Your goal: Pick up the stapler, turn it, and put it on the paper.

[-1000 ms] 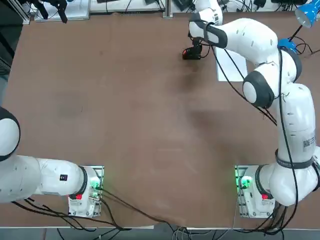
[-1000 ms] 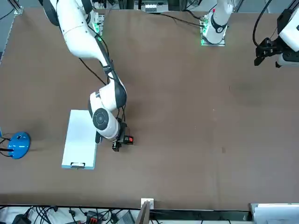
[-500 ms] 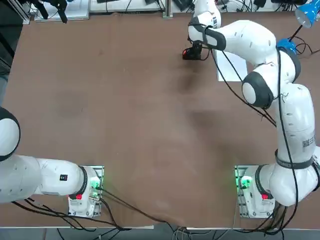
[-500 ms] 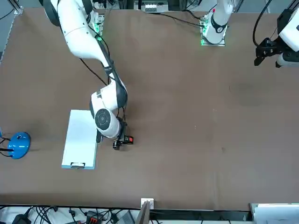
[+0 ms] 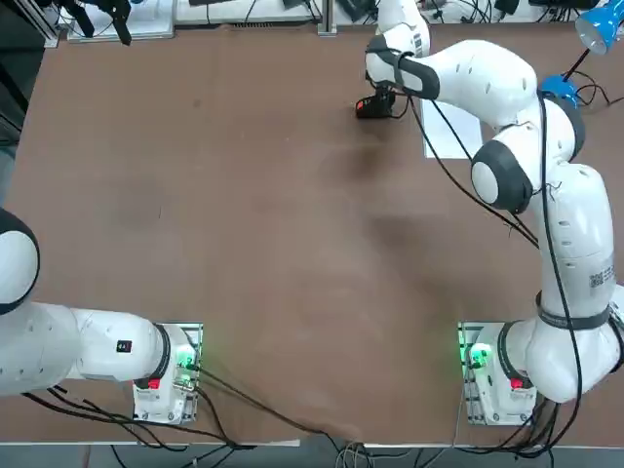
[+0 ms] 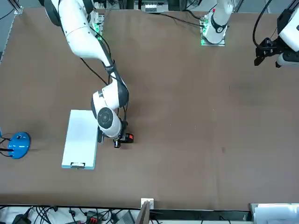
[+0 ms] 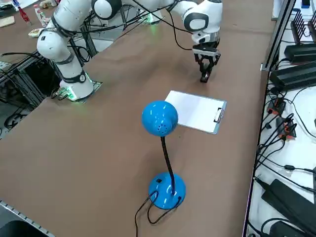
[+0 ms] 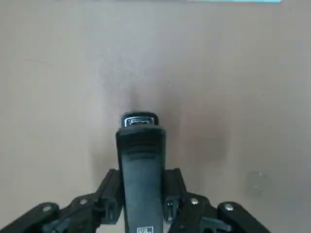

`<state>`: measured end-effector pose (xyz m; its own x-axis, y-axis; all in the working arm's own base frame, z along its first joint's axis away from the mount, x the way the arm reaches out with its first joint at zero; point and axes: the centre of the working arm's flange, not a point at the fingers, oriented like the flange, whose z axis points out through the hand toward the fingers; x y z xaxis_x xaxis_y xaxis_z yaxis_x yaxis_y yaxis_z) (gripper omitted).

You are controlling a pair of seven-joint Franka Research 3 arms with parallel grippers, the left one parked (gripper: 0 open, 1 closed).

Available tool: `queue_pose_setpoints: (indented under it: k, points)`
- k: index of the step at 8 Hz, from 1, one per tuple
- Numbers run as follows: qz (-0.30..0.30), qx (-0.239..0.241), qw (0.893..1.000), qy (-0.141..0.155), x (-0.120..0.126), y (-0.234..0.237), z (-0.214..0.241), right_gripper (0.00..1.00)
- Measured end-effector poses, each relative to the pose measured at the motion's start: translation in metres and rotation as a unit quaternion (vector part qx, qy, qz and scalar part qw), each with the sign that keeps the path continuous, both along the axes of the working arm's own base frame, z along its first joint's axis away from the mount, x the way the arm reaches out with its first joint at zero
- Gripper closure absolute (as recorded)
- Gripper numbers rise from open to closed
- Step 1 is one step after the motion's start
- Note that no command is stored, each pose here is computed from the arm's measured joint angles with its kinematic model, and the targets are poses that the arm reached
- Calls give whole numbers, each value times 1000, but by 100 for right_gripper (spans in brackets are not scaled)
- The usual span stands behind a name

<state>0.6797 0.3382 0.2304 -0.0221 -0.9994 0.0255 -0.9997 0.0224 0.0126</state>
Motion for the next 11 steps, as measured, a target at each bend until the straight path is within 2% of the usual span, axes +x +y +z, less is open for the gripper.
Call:
queue_pose_setpoints:
  k: [1, 3, 4, 6, 7, 8, 11]
  points:
    - [2, -2, 1000, -2, 1, -1, 2, 58]
    - [50, -20, 999, -4, 3, -5, 18, 58]
    - [92, -32, 995, 20, -2, -10, 31, 58]
    - [189, -41, 979, 65, -10, -24, 65, 58]
    - [242, -40, 966, 78, -12, -36, 80, 58]
    - [302, -40, 948, 91, -15, -52, 89, 58]
    - [460, -38, 878, 127, -23, -133, 106, 58]
